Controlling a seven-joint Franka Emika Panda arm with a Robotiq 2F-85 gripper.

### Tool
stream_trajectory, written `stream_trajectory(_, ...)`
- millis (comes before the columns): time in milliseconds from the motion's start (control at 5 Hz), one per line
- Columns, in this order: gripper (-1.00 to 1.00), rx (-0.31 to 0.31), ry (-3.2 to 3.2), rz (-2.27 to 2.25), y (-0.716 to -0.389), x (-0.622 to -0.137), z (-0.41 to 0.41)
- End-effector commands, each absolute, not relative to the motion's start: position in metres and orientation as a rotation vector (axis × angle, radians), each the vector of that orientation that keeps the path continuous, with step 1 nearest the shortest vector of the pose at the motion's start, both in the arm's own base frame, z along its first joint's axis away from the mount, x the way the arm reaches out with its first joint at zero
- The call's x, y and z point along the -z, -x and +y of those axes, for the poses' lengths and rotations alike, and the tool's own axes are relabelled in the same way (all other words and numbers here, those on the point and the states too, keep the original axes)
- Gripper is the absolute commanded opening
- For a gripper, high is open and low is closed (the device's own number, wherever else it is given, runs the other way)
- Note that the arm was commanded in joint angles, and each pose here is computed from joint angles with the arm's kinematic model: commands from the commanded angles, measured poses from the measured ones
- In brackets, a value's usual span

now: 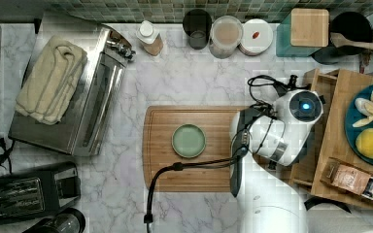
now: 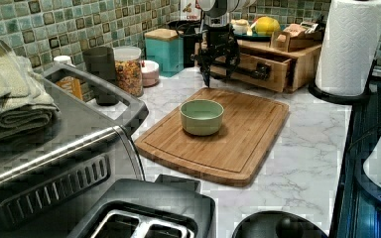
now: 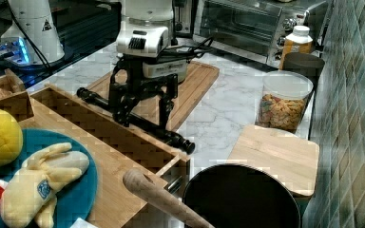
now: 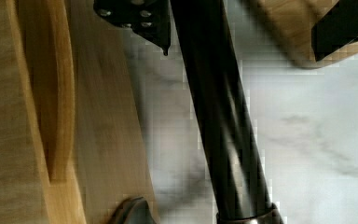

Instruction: Open the drawer.

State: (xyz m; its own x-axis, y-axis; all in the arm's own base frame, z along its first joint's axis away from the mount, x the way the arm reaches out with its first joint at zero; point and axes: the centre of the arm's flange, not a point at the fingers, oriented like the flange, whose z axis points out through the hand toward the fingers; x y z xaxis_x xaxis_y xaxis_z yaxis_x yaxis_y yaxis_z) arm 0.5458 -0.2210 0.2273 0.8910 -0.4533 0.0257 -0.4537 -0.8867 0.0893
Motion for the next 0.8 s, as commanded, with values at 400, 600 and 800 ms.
stream_trajectory(400,1.0,0.054,-3.149,-0.479,-0.584,-0.242,0.013)
stream_trajectory(600,1.0,0.084,-3.166,-0.501,-0.586,-0.252,0.033)
stream_trajectory(800,1.0,0.092,-3.165,-0.548,-0.588,-0.256,0.045)
